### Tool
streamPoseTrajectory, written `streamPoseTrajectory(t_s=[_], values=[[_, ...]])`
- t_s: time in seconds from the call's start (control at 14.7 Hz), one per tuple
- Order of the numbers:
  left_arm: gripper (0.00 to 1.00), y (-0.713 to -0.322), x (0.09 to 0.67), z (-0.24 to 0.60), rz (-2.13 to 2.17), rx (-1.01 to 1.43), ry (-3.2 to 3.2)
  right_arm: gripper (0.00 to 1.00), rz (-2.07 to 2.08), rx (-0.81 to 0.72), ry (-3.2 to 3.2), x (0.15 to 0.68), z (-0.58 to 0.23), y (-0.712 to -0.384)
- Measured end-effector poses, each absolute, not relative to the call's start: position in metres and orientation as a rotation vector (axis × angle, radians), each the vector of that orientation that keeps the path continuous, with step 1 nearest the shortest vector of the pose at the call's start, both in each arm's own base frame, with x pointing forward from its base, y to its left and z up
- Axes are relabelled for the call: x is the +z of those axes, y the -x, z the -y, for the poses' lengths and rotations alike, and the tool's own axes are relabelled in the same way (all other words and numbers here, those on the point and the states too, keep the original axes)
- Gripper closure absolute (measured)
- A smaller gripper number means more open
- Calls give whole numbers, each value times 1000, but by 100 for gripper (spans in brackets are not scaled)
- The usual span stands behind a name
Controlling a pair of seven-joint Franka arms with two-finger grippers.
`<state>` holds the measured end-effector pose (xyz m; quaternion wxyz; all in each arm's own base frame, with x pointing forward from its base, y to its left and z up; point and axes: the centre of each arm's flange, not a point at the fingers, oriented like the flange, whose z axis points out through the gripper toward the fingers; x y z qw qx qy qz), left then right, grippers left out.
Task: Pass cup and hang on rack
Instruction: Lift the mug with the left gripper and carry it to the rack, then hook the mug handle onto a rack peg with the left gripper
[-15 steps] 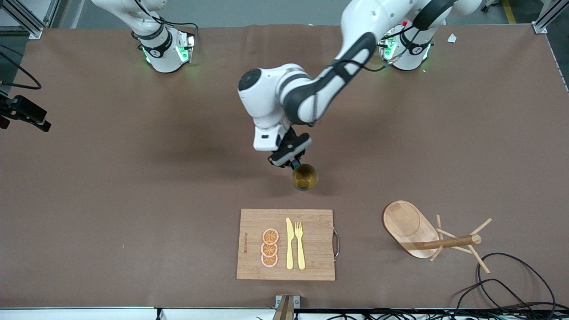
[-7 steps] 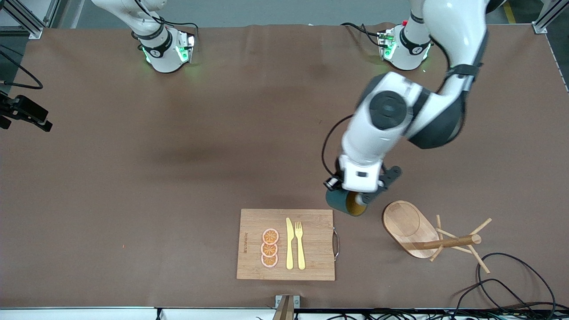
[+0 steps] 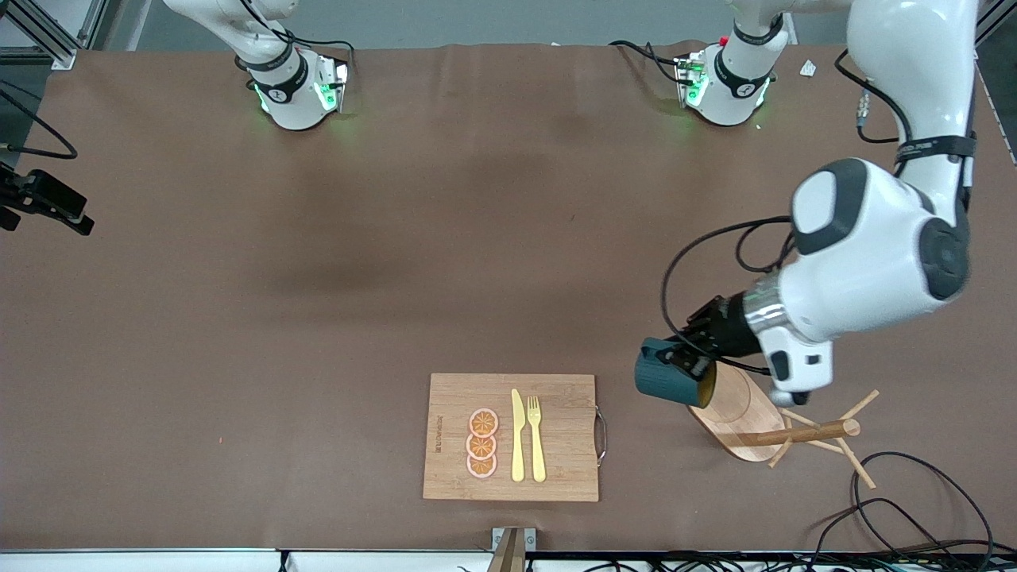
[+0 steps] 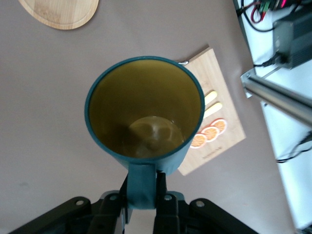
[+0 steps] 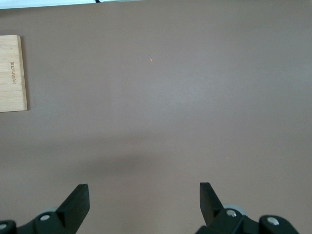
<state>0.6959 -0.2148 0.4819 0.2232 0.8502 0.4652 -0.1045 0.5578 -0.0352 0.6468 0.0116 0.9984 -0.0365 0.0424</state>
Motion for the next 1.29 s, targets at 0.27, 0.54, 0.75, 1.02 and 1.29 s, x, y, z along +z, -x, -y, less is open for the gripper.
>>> streamPoseTrajectory(t_s=[0.27,0.54,0.75,1.02,1.29], values=[[79,-713,484,151,-1389,-425,-2087,0,113,133,-3114,647,35,-558],[79,-723,473,105,-1452,-526,-1895,0,113,133,-3114,647,35,-558],[79,-729,455,91,-1475,-592,-1808,0,113,133,-3114,647,35,-558],[79,-733,433,85,-1497,-629,-1786,0,113,133,-3114,647,35,-558],[79,-735,424,80,-1502,-641,-1775,0,113,133,-3114,647,35,-558]])
